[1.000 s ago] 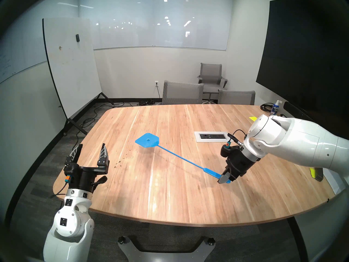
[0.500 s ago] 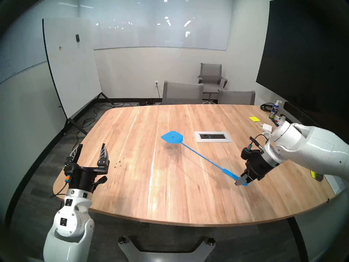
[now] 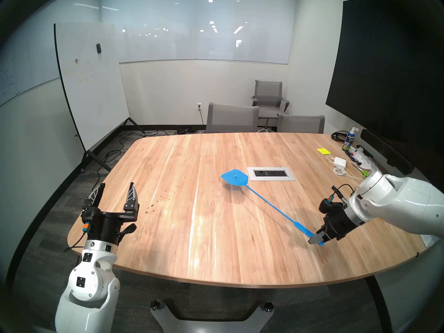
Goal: Swat a bug on table
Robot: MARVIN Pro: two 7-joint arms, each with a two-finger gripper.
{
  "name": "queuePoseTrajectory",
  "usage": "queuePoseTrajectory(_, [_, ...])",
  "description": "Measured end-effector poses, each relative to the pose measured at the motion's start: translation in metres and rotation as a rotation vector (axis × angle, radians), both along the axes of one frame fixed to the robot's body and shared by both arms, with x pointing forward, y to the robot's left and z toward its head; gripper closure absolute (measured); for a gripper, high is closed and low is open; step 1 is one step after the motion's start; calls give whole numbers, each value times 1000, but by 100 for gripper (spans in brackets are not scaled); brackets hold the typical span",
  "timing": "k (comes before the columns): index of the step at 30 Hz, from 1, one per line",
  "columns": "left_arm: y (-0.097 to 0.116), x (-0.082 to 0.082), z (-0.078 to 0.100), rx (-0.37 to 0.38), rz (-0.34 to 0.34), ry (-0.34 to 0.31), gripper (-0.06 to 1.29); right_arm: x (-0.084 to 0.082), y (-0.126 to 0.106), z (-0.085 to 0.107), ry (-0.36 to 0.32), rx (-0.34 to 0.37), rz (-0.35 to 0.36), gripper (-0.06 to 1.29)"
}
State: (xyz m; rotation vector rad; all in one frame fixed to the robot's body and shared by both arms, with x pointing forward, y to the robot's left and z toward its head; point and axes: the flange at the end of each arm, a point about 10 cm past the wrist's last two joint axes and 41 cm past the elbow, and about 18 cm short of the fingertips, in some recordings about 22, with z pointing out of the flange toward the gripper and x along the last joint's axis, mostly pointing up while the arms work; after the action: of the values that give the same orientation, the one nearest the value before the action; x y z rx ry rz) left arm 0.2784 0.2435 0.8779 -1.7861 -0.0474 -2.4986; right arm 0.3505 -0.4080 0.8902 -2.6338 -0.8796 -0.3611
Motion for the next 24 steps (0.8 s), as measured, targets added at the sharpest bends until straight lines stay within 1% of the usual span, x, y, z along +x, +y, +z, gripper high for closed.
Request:
queuePoseTrajectory(6, [0,0,0,0,0,0,-2,-9,1,-11,-12,-2,2,116])
queuePoseTrajectory(13, [0,0,0,0,0,0,-2,-10,1,-13,-37,0,-3,115])
queuePoseTrajectory(14, [0,0,0,0,0,0,-2,-10,1,-13,-41,1,-4,95])
queuePoseTrajectory(17, [0,0,0,0,0,0,-2,-10,1,-12,-50,4,-6,87])
queuePoseTrajectory(18, [0,0,0,0,0,0,-2,-10,1,-12,-53,5,-7,80])
queuePoseTrajectory(20, [0,0,0,0,0,0,-2,-10,1,-12,-57,6,-10,46])
queuePoseTrajectory(22, [0,0,0,0,0,0,-2,-10,1,-12,-62,7,-12,35])
queuePoseTrajectory(24, [0,0,0,0,0,0,-2,-10,1,-12,-67,6,-14,30])
